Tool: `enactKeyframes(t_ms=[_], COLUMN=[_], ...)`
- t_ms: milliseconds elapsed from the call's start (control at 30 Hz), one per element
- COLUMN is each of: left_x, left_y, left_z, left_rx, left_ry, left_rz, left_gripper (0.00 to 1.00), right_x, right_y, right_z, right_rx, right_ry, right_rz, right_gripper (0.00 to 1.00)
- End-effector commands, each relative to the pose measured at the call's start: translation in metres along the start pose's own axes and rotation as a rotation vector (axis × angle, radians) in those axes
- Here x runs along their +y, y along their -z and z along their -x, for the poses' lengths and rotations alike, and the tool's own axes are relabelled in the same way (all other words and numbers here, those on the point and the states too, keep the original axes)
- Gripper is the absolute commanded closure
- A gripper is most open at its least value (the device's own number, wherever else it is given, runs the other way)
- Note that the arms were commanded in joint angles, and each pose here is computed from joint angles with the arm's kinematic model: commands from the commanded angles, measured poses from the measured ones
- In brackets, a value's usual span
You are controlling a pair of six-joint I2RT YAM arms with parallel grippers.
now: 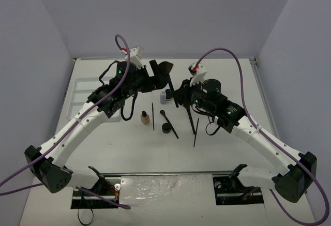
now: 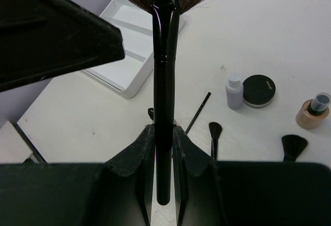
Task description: Organize the makeup
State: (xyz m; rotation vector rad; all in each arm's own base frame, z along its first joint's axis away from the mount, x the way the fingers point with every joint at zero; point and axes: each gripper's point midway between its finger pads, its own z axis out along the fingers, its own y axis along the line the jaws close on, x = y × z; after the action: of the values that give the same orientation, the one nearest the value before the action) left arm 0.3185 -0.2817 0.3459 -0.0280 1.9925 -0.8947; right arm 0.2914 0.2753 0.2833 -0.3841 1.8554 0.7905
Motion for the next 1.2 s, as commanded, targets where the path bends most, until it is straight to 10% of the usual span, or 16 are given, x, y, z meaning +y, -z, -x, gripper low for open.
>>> enactKeyframes(t_ms=[0,300,700,1033,1167], left_x=[-0.029,-0.031,-0.026,0.017,0.065], left_y=[0.0,-0.017,-0.023,-0.006,0.013], left_z=[0.037,0.03,0.011,0.021,0.037], left_rx=[-0.145,-0.121,-0.077,-0.148,-0.205], left_ry=[0.035,0.078,0.104,0.11,0.167], left_rz=[-0.076,-0.083,-0.083,0.062,0.166], left_gripper=[0.19,0.39,1.0,1.0,1.0], right_x=[0.03,0.037,0.034,0.022,0.009], right_y=[-0.001,-0.006,-0.012,-0.001,0.011], right_z=[0.046,0.041,0.032,0.03,0.027], right_rx=[-0.151,-0.141,-0.131,-0.132,-0.129], right_ry=[-0.006,-0.009,-0.016,-0.014,-0.002], right_rz=[0.102,0.122,0.112,0.047,-0.015], right_gripper=[1.0,1.0,0.96,0.17,0.01])
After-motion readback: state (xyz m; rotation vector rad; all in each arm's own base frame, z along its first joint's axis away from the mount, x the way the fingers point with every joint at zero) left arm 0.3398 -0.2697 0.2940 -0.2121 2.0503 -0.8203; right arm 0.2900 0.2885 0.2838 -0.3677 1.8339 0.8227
